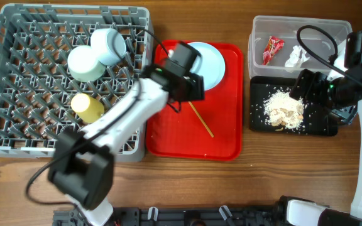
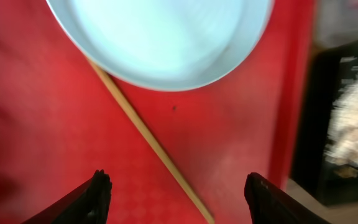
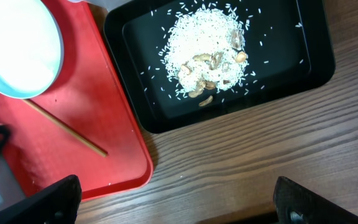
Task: Sort waste into correct bins and load items into the dishwasher rack
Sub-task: 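Reach the left gripper to the chopsticks and grasp them, then carry the chopsticks with the left gripper and drop them in the rack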
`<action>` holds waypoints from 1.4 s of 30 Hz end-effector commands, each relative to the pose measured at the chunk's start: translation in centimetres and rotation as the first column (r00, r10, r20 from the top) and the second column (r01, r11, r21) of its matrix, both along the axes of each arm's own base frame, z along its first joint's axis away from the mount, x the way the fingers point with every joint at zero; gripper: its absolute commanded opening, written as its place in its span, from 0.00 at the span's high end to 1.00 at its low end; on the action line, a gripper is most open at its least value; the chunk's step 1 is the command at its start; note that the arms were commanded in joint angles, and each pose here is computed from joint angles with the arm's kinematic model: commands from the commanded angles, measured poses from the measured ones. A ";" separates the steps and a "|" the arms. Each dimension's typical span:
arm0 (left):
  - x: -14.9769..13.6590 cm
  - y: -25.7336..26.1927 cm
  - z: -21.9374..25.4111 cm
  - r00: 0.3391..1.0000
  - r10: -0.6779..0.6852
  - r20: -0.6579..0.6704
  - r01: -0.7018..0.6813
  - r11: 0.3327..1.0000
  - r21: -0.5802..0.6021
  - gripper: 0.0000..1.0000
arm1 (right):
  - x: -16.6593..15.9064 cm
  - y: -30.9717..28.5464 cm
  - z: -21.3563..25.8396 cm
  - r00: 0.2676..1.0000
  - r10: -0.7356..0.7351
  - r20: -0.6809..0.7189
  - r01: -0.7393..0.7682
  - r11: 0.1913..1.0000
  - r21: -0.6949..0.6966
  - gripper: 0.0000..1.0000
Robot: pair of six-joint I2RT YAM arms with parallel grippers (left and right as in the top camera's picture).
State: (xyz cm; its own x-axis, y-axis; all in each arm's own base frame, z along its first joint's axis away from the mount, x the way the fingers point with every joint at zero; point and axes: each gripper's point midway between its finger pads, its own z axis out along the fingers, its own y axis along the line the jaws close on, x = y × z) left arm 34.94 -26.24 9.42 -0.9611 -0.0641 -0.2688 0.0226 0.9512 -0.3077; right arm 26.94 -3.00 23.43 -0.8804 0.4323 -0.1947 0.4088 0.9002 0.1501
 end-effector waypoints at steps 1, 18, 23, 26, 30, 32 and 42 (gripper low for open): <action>-0.5 -0.6 -3.8 0.991 0.133 -0.022 -0.130 0.985 0.112 0.30 | 0.2 -0.2 0.7 1.000 0.011 0.027 -0.011 1.000 -0.011 0.00; -3.8 1.6 -10.3 0.986 0.116 -0.123 -0.065 0.930 0.362 0.66 | 0.3 0.0 0.7 0.999 0.017 0.029 -0.017 1.000 0.002 0.00; -3.8 1.6 -10.3 0.985 0.116 -0.126 -0.064 0.930 0.363 0.88 | 0.3 0.0 0.7 0.999 0.017 0.028 -0.017 1.000 0.002 0.00; -3.8 1.6 -10.3 0.985 0.117 -0.126 -0.064 0.930 0.363 0.96 | 0.2 0.0 0.7 1.000 0.017 0.025 -0.018 1.000 0.002 0.00; -3.8 2.1 -10.1 0.983 0.127 -0.132 -0.071 0.928 0.366 0.96 | 0.2 0.0 0.7 1.000 0.017 0.025 -0.018 1.000 0.002 0.00; -3.4 2.6 -9.4 0.982 0.143 -0.125 -0.090 0.929 0.359 0.96 | 0.1 0.0 0.7 1.000 0.017 0.023 -0.017 1.000 0.003 0.00; 1.4 8.0 5.9 0.980 -0.098 0.171 0.048 0.961 0.273 0.96 | 0.1 0.0 0.7 1.000 0.017 0.022 -0.017 1.000 0.003 0.00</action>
